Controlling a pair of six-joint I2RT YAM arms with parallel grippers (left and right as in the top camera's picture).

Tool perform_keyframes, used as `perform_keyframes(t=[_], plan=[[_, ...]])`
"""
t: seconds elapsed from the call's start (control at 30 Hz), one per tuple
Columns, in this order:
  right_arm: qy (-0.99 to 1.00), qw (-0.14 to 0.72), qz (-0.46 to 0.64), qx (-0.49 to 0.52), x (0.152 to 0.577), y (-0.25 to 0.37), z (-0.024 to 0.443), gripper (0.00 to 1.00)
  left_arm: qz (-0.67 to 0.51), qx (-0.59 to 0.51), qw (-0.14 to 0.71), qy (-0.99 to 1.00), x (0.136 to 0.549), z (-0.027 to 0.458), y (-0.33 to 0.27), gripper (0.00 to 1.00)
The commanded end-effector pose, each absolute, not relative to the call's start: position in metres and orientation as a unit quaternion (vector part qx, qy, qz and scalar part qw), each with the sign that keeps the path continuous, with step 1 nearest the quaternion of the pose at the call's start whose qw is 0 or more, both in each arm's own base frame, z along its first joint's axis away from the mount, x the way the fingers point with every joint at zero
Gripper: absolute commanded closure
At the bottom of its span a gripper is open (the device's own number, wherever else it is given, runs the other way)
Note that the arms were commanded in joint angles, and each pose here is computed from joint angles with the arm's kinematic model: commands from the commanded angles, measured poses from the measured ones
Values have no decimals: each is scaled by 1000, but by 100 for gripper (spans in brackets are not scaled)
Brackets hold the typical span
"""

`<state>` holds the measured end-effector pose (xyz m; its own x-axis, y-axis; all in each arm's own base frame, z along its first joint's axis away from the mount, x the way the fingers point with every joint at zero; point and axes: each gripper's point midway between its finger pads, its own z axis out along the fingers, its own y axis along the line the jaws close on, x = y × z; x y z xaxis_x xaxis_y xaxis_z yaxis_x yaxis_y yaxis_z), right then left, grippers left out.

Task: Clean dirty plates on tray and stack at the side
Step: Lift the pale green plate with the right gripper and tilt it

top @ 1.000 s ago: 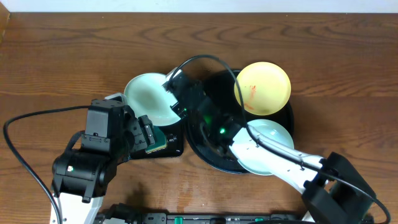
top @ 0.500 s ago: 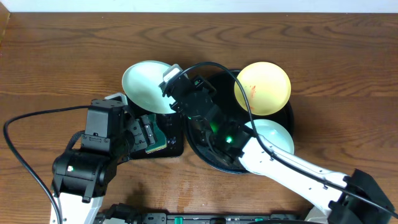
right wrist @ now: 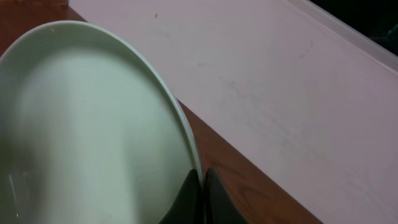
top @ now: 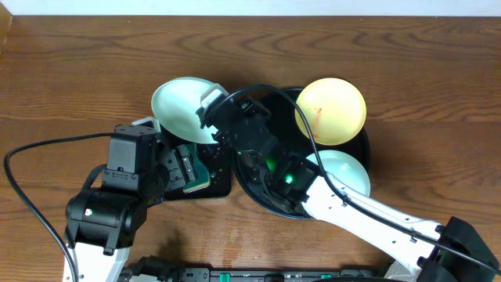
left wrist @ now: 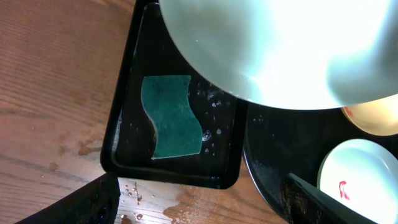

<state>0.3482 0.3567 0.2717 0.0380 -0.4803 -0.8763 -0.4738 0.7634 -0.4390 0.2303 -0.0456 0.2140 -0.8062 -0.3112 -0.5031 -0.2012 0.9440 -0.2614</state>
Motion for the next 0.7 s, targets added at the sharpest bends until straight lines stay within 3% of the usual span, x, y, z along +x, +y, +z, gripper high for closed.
perform_keyframes(t=[0.0,0.67], plan=[[676,649,-10,-349,343,358,290,99,-101,-130,288,943,231,221,-46,17],[666,651,-29,-364,340,360,291,99,-101,-130,288,943,231,221,-46,17]])
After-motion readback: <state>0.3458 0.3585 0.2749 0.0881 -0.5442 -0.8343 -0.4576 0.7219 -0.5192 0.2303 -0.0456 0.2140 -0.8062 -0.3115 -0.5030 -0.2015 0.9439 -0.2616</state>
